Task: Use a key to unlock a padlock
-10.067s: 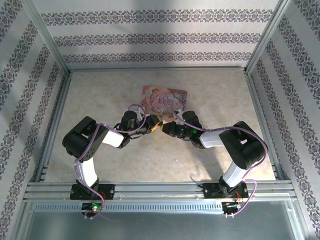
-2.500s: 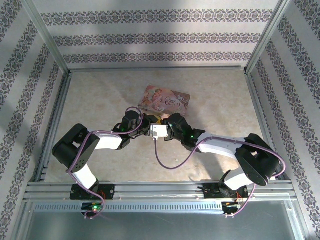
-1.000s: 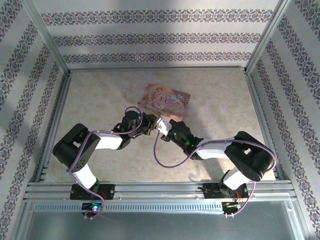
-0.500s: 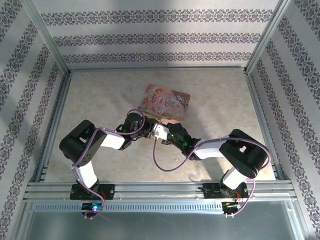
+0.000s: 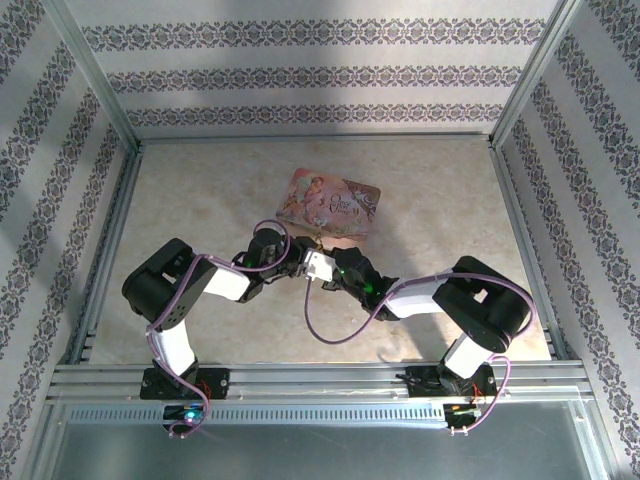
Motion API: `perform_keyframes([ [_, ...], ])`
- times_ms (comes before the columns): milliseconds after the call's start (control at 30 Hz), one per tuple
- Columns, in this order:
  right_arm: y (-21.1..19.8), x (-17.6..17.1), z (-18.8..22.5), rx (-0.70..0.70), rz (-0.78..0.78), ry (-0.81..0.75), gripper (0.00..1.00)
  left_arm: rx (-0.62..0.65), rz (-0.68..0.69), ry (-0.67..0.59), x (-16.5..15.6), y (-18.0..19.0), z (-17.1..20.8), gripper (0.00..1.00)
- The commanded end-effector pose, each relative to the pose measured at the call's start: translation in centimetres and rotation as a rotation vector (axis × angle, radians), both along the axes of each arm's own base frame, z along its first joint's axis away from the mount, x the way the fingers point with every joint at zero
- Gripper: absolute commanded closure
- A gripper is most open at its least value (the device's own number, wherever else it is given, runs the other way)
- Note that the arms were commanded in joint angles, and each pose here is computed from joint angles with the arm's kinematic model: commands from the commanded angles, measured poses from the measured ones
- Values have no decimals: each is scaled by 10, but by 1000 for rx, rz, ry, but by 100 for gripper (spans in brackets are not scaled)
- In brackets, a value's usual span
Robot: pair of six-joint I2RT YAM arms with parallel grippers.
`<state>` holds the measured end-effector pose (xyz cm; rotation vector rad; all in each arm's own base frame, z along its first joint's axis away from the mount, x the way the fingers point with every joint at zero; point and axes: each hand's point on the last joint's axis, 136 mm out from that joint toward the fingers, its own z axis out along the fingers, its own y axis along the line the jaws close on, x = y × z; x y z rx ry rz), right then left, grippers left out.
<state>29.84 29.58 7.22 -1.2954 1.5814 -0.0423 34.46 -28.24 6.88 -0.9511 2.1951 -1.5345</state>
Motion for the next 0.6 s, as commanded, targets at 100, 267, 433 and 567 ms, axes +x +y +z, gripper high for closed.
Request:
perform_keyframes([
  [100, 4, -7, -7, 21, 7, 51, 100, 47, -3, -58, -10, 10, 13, 63],
  [267, 3, -8, -5, 49, -5, 61, 100, 99, 22, -79, -14, 30, 20, 56],
  [433, 2, -9, -10, 38, -7, 69, 100, 183, 47, -111, -16, 59, 31, 51],
  [567, 2, -10, -14, 25, -3, 79, 100, 220, 83, -129, -19, 84, 38, 50],
])
